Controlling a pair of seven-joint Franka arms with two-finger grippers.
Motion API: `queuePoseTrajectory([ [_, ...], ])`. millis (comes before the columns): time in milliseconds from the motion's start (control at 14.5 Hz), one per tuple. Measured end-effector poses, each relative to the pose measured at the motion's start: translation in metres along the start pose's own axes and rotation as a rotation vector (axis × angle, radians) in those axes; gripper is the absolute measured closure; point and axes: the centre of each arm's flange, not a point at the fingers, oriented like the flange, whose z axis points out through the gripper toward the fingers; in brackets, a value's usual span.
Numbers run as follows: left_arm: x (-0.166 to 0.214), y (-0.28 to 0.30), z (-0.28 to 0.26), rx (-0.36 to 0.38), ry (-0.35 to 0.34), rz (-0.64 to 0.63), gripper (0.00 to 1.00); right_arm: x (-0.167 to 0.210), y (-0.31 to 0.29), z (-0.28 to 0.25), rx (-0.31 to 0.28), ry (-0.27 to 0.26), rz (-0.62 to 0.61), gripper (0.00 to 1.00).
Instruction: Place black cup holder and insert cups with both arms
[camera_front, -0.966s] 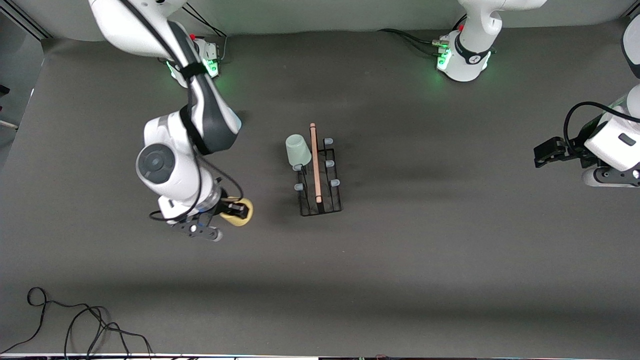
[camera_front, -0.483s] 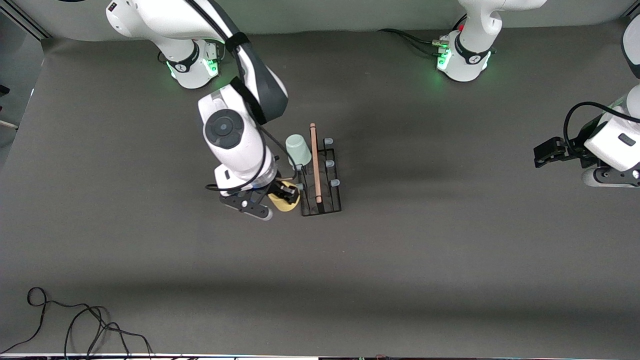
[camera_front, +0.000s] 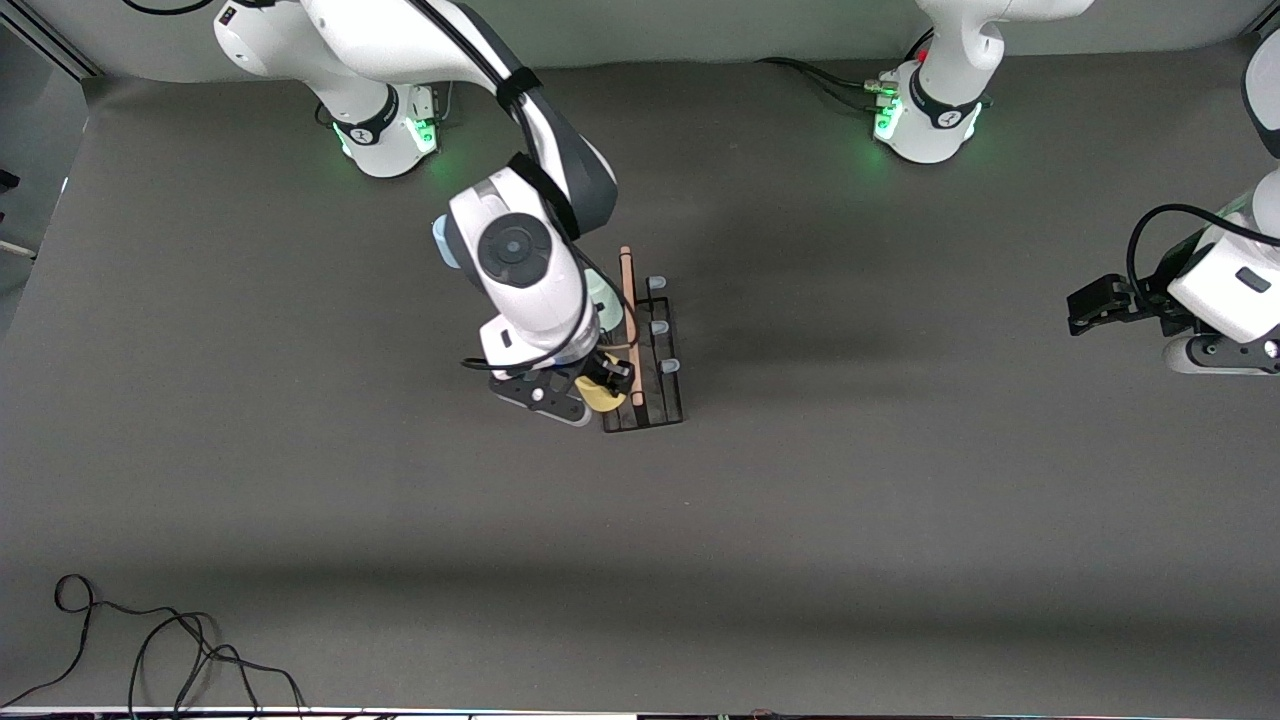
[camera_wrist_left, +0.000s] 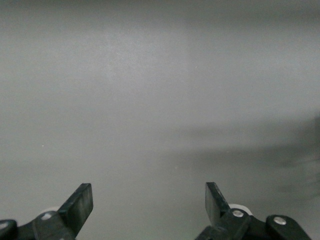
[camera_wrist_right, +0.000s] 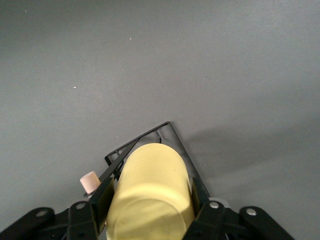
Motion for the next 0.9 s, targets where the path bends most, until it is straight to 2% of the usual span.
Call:
queuePoseTrajectory([
  [138,0.0,0.0,0.0,0.0,0.0,0.0,0.0,0.0,-0.001,0.014,-0.008,0.004,0.0,0.32],
  [207,0.0,0.0,0.0,0.0,0.0,0.0,0.0,0.001,0.0,0.018,-0.013,0.005,0.001,0.27],
  [414,0.0,0.0,0.0,0.0,-0.001,0.0,0.0,0.003,0.0,0.017,-0.01,0.01,0.004,0.01],
  [621,0.0,0.0,0.0,0.0,-0.001,0.0,0.0,0.015,0.003,0.002,-0.004,0.022,0.012,0.0],
  [897,0.0,0.0,0.0,0.0,-0.001,0.0,0.0,0.061,0.048,-0.068,-0.061,-0.001,-0.042,0.0],
])
